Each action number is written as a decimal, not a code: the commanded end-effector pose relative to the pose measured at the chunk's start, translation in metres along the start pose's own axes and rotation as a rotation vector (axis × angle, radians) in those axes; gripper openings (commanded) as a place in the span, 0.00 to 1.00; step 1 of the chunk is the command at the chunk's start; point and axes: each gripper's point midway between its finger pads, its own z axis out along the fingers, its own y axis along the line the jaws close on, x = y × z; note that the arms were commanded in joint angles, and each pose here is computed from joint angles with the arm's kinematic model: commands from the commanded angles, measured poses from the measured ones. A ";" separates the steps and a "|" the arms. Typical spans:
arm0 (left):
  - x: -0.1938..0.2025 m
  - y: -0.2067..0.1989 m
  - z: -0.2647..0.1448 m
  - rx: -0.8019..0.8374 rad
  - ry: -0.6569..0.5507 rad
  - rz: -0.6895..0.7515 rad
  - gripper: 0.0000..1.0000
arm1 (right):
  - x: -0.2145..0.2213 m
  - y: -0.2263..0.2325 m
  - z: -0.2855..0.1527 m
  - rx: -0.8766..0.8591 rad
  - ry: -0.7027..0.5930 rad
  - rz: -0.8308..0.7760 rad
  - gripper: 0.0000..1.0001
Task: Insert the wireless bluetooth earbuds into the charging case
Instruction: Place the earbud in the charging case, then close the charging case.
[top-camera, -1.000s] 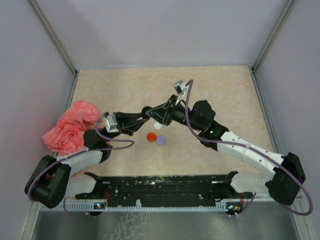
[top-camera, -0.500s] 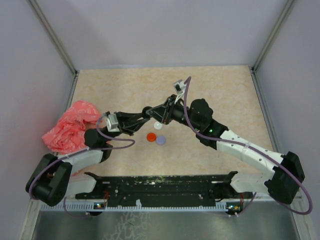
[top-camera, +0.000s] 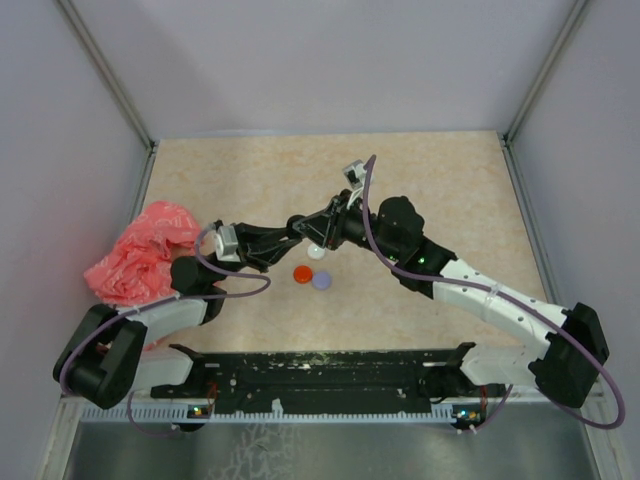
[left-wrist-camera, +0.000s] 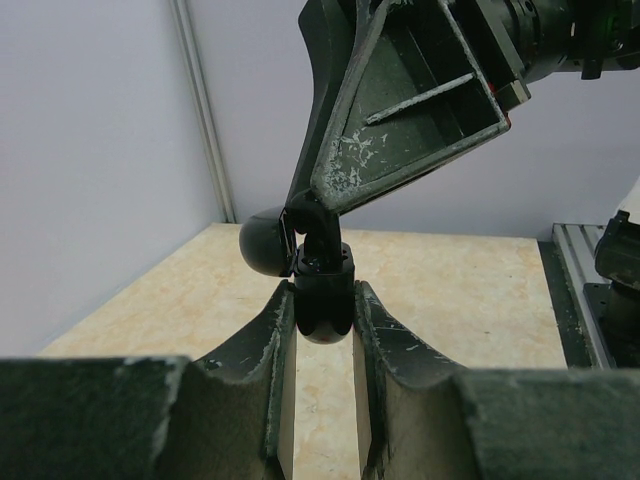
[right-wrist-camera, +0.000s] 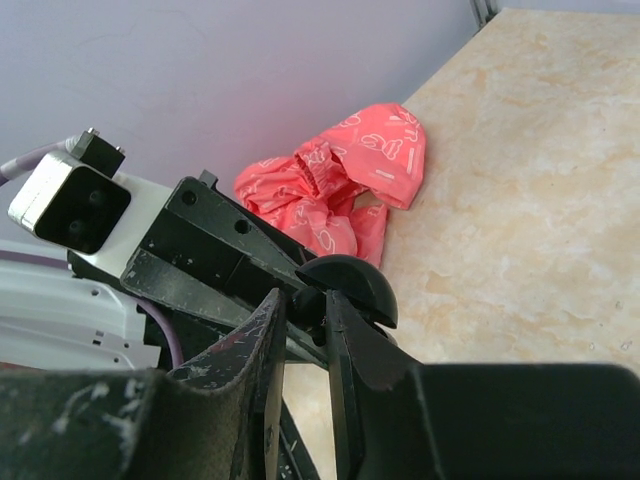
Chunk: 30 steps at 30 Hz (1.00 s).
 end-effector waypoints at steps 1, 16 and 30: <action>-0.067 -0.025 0.004 0.099 -0.222 0.182 0.00 | -0.004 -0.014 -0.002 0.074 -0.018 -0.040 0.22; -0.052 -0.024 0.004 0.103 -0.188 0.116 0.01 | -0.031 0.001 -0.015 0.040 -0.078 -0.155 0.34; -0.032 -0.030 0.006 0.160 -0.126 0.029 0.00 | -0.047 -0.010 -0.039 -0.082 0.077 -0.230 0.62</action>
